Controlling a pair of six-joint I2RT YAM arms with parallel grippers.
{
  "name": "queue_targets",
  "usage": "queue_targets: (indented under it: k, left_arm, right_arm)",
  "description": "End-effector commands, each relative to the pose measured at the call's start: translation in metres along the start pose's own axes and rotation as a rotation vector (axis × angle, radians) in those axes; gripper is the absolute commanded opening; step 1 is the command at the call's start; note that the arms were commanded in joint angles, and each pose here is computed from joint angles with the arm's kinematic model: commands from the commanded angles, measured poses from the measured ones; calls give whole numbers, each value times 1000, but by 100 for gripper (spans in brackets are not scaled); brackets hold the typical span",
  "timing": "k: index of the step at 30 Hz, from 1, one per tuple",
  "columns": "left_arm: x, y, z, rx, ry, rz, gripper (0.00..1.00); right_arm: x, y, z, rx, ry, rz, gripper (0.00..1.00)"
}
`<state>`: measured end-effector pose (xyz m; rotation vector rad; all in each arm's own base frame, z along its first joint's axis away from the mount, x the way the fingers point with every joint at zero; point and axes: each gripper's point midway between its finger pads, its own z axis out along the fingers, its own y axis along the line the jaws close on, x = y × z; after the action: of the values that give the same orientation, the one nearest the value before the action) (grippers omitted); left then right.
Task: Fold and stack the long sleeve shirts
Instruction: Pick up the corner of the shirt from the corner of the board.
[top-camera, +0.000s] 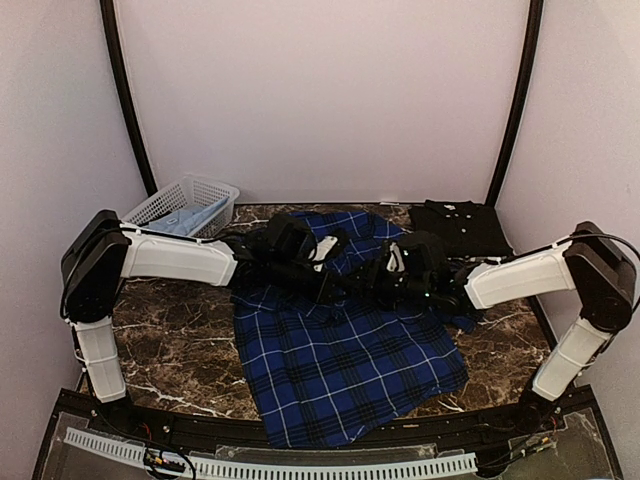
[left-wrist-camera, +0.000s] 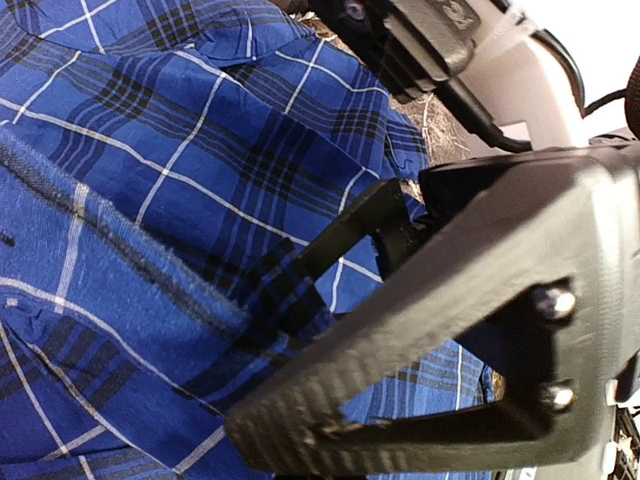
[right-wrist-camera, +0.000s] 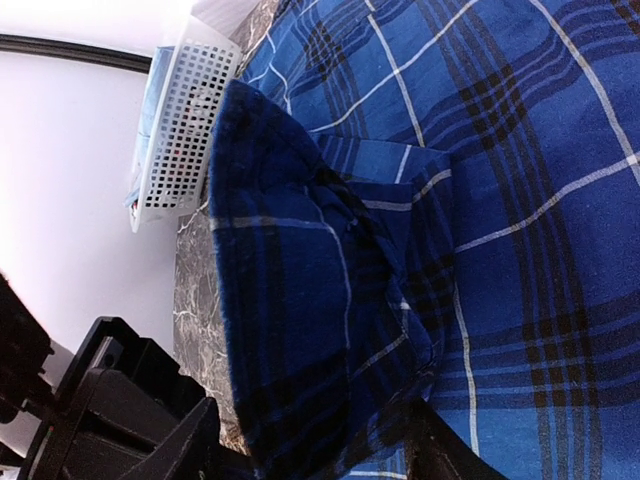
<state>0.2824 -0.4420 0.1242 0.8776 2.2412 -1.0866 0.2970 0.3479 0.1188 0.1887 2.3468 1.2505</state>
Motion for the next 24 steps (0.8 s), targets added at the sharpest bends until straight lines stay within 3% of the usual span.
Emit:
queue_targets:
  k: [1, 12, 13, 14, 19, 24]
  left_arm:
    - [-7, -9, 0, 8, -3, 34, 0]
    - [-13, 2, -6, -73, -24, 12, 0]
    - [-16, 2, -8, -83, -33, 11, 0]
    - [-22, 6, -12, -116, -51, 5, 0]
    - [-43, 43, -38, -337, -81, -86, 0]
    - [-85, 76, -94, -415, -198, -215, 0]
  right_arm:
    - [-5, -5, 7, 13, -14, -18, 53]
    - [-17, 20, 18, 4, 6, -148, 7]
    - [-18, 25, 19, -4, 14, -171, 8]
    - [-18, 30, 18, -12, 23, -199, 14]
    - [-39, 37, -10, 45, -83, -296, 54]
    - [-42, 50, -40, 75, -114, -412, 59]
